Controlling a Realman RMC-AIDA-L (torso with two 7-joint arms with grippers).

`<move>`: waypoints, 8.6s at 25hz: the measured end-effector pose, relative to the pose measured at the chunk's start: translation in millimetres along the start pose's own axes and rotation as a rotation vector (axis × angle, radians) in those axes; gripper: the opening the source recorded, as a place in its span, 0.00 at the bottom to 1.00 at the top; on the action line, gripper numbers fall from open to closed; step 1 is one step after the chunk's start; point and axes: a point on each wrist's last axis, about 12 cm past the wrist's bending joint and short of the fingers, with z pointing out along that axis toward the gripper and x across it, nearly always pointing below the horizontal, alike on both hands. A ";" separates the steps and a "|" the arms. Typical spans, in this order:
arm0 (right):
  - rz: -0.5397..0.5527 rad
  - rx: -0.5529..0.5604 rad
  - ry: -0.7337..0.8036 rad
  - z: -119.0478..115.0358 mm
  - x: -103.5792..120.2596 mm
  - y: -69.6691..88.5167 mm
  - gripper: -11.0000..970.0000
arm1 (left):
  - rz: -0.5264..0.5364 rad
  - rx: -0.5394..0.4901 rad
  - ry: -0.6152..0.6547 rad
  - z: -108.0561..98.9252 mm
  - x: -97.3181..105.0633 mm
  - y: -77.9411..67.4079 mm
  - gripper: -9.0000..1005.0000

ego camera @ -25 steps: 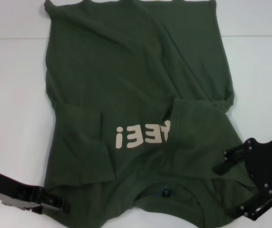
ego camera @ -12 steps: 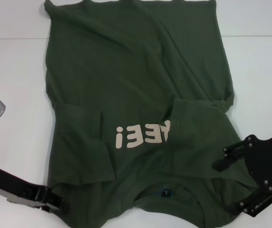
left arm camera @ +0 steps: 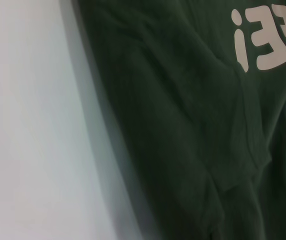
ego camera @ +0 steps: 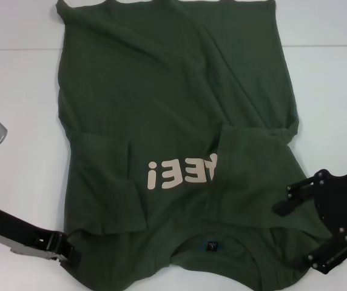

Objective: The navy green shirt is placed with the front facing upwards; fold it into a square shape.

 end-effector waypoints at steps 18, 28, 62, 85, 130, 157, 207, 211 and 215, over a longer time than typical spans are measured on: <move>0.399 0.300 0.518 -12.5 12.5 -25.5 0.94 | 0.020 0.009 0.000 -1.1 -4.1 -4.2 0.06; 0.479 0.280 0.605 7.0 20.1 -26.3 0.94 | 0.026 0.008 0.000 -0.4 -3.9 -3.6 0.06; 0.571 0.202 0.556 38.6 45.8 -33.7 0.94 | 0.031 0.007 -0.002 -0.1 -5.1 -4.1 0.06; 0.543 0.165 0.504 45.0 46.9 -34.9 0.94 | 0.028 0.011 0.001 1.8 -2.9 -3.7 0.06; 0.566 0.262 0.368 5.4 71.4 -35.5 0.05 | 0.052 0.020 -0.027 4.5 -12.8 -5.0 0.06; 0.568 0.261 0.391 7.0 72.6 -37.6 0.36 | 0.052 0.026 -0.018 7.1 -14.0 -7.0 0.06; 0.594 0.313 0.336 5.1 75.7 -46.9 0.03 | 0.078 0.035 -0.069 6.7 -18.8 -5.4 0.06; 0.582 0.411 0.204 -22.9 70.7 -45.7 0.03 | 0.089 0.066 -0.162 -6.5 -23.0 0.0 0.06; 0.559 0.432 0.133 -33.0 66.5 -43.4 0.03 | 0.092 0.067 -0.228 -18.1 -27.4 6.3 0.06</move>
